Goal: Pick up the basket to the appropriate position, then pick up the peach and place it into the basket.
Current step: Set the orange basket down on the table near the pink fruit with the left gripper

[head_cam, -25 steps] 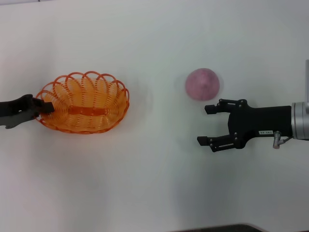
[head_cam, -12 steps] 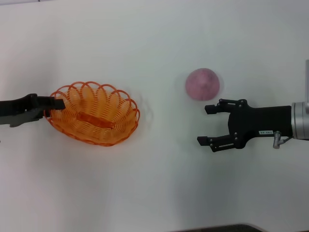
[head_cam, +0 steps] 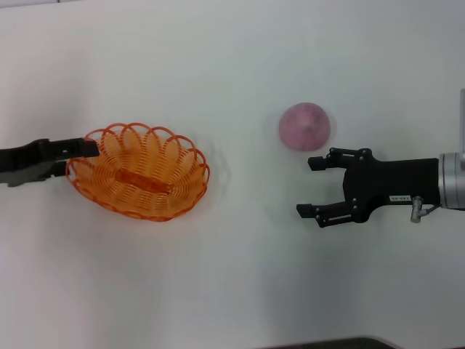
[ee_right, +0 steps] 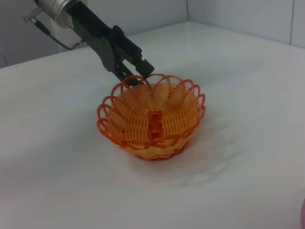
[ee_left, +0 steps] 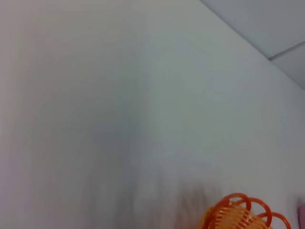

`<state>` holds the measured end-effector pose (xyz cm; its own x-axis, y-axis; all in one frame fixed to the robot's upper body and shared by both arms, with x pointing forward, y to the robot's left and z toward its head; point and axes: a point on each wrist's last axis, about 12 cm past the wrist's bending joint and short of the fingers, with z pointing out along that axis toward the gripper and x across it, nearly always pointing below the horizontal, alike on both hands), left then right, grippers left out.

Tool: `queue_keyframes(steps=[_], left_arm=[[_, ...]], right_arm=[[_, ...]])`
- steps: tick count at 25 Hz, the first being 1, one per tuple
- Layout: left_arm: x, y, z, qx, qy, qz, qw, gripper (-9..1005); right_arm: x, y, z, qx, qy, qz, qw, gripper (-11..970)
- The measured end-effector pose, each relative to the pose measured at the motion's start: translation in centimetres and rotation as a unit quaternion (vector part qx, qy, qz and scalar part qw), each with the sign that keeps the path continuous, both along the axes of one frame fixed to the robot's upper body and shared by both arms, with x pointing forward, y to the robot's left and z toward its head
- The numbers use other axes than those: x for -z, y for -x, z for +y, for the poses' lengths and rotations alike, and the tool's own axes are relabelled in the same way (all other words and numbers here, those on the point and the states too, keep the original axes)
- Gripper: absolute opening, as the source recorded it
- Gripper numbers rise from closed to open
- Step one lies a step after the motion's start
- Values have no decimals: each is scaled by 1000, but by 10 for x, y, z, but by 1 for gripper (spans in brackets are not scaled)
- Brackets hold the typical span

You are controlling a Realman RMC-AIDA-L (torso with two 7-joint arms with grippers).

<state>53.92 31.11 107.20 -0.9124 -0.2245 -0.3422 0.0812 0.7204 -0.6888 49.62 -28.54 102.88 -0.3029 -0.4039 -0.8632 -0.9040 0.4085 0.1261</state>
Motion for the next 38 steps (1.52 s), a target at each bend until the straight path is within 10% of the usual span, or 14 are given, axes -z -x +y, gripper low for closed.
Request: queue_keyframes(steps=[7, 22, 27, 38], left_arm=[[-8, 4, 17, 29, 0, -120, 992, 879], [8, 38, 11, 170, -99, -408, 891, 946], [8, 46, 7, 207, -94, -437, 870, 943], [31, 96, 31, 193, -131, -428, 873, 937]], right_arm=[[0, 0, 0, 1, -1, 0, 1000, 946], [-1, -1, 1, -1, -2, -1, 1000, 946], [-1, -1, 2, -2, -3, -1, 1000, 946], [0, 0, 1, -1, -3, 0, 1000, 946]])
